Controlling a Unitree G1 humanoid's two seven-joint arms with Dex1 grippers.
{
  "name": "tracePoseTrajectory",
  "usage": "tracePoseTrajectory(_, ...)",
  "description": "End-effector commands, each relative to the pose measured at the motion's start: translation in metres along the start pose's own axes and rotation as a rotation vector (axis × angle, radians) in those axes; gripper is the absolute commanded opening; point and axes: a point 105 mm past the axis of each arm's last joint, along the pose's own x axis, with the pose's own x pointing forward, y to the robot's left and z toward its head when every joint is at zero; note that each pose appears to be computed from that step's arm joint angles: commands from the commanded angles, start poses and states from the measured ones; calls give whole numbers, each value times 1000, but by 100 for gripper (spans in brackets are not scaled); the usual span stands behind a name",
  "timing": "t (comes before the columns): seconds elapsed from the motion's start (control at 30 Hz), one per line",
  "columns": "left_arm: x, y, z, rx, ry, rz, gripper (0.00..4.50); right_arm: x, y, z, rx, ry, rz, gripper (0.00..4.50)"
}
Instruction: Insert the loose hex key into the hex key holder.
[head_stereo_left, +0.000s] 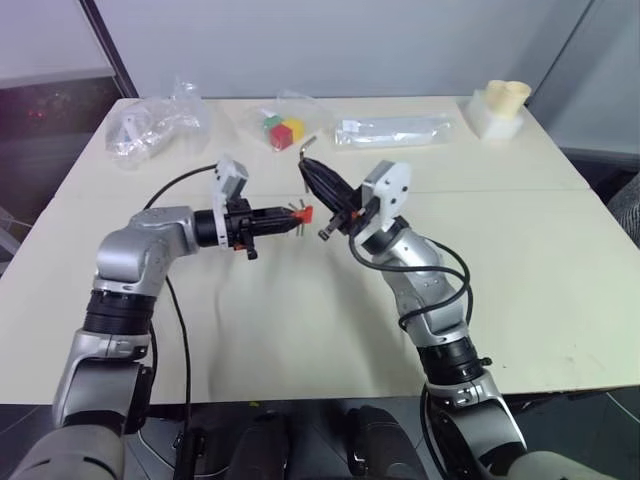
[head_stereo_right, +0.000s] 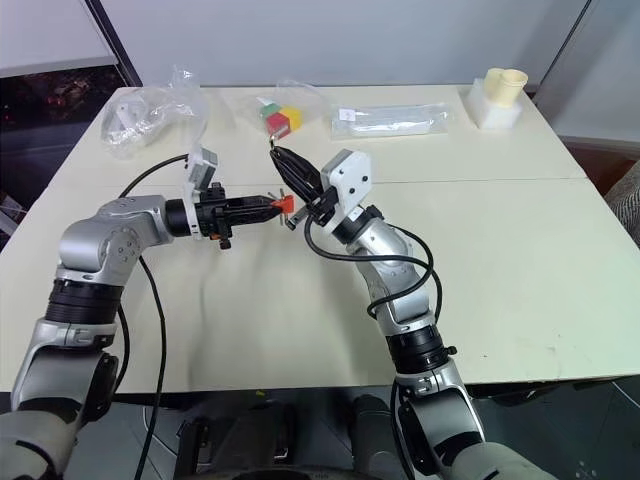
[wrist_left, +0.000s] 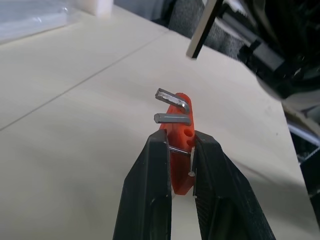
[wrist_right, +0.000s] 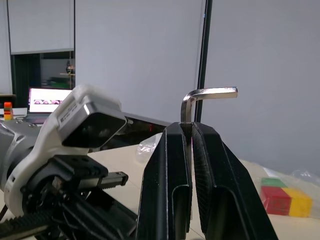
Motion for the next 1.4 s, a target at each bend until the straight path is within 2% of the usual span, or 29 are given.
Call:
tracePoseTrajectory(0.03, -2, -2, 22, 38, -66, 0, 10, 3, 4, 11, -16, -52, 15, 3)
tracePoseTrajectory(1.4, -2, -7, 34, 6, -124, -21, 10, 0, -8, 10, -52, -38, -9, 3)
